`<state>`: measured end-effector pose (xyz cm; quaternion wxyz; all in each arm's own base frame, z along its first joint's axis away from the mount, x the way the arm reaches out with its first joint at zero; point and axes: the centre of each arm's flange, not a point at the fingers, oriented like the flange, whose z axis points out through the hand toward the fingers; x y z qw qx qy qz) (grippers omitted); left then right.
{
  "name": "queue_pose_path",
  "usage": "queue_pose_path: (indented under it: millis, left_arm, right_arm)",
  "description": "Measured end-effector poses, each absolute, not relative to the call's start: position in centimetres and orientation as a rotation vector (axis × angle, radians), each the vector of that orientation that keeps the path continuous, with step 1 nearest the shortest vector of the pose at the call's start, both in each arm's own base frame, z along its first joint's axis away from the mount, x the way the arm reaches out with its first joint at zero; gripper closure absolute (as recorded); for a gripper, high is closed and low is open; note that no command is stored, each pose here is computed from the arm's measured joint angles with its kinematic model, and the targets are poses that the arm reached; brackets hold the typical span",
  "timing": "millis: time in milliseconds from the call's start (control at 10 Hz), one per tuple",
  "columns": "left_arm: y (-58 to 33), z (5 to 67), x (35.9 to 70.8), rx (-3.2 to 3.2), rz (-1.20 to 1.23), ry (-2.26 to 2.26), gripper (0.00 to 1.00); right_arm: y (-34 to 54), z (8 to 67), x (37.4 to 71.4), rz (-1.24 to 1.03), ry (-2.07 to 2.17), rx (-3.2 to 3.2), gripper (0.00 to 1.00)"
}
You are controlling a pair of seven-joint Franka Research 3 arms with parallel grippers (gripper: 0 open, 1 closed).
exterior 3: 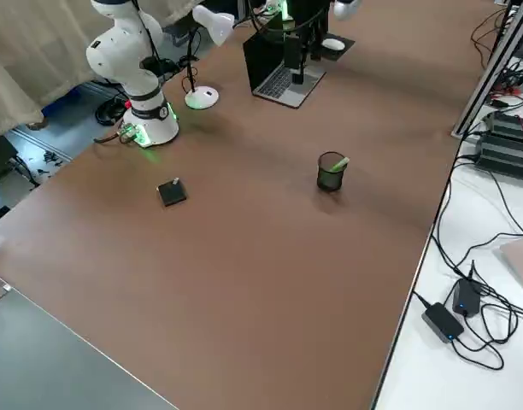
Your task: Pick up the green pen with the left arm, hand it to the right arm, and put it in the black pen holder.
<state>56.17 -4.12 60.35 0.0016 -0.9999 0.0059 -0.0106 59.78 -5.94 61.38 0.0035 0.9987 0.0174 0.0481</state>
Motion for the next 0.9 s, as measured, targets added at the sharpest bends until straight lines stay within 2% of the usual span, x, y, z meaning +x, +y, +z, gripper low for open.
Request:
queue_pose_path:
  millis: [300,900]
  left_arm:
    - [-4.3,60.4,56.2,-3.138,-0.034,0.023,0.0]
    - [-4.6,60.6,56.1,-3.138,-0.04,0.032,0.0]
  right_arm:
    - [-6.1,57.8,59.9,0.198,0.05,3.126,0.0]
    - [-5.7,58.3,59.8,0.23,0.063,3.124,0.0]
